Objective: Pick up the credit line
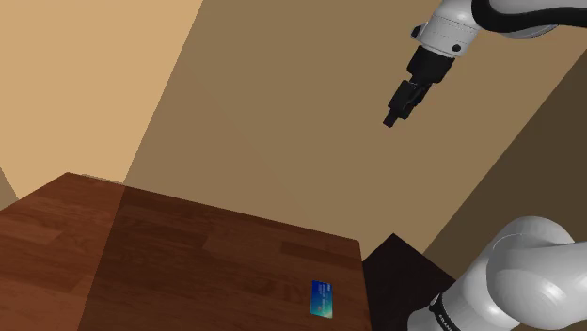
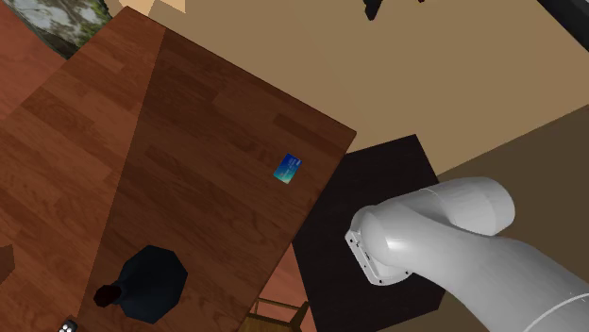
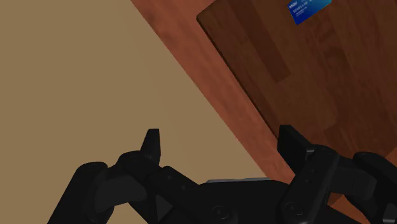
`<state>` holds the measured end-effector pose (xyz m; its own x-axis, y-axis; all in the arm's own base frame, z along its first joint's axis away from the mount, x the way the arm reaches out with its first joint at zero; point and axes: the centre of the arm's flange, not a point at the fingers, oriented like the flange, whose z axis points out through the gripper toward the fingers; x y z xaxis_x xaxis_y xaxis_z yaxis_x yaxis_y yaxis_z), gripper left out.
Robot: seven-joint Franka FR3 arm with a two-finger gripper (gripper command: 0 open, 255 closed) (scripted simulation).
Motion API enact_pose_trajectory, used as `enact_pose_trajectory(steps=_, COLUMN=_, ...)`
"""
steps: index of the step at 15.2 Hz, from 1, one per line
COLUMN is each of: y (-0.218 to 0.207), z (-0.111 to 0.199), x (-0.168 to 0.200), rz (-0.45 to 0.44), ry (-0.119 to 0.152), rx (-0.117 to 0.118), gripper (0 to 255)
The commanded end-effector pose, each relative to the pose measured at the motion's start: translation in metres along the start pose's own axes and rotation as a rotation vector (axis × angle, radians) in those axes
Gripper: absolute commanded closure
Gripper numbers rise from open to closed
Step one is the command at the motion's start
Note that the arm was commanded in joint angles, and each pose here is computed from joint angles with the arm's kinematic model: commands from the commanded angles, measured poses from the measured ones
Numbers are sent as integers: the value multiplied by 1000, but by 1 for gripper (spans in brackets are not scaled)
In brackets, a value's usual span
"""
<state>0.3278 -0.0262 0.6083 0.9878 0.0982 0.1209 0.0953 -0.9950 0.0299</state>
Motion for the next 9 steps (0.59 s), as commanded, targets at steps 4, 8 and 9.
enact_pose_trajectory(steps=4, y=-16, z=30, x=-16, rz=83, ry=-21, rx=6, gripper=0)
enact_pose_trajectory(steps=8, y=-39, z=70, x=-36, rz=193, ry=-49, rx=13, gripper=0)
enact_pose_trajectory(steps=9, y=-45, z=80, x=-41, rz=221, ry=-56, rx=15, gripper=0)
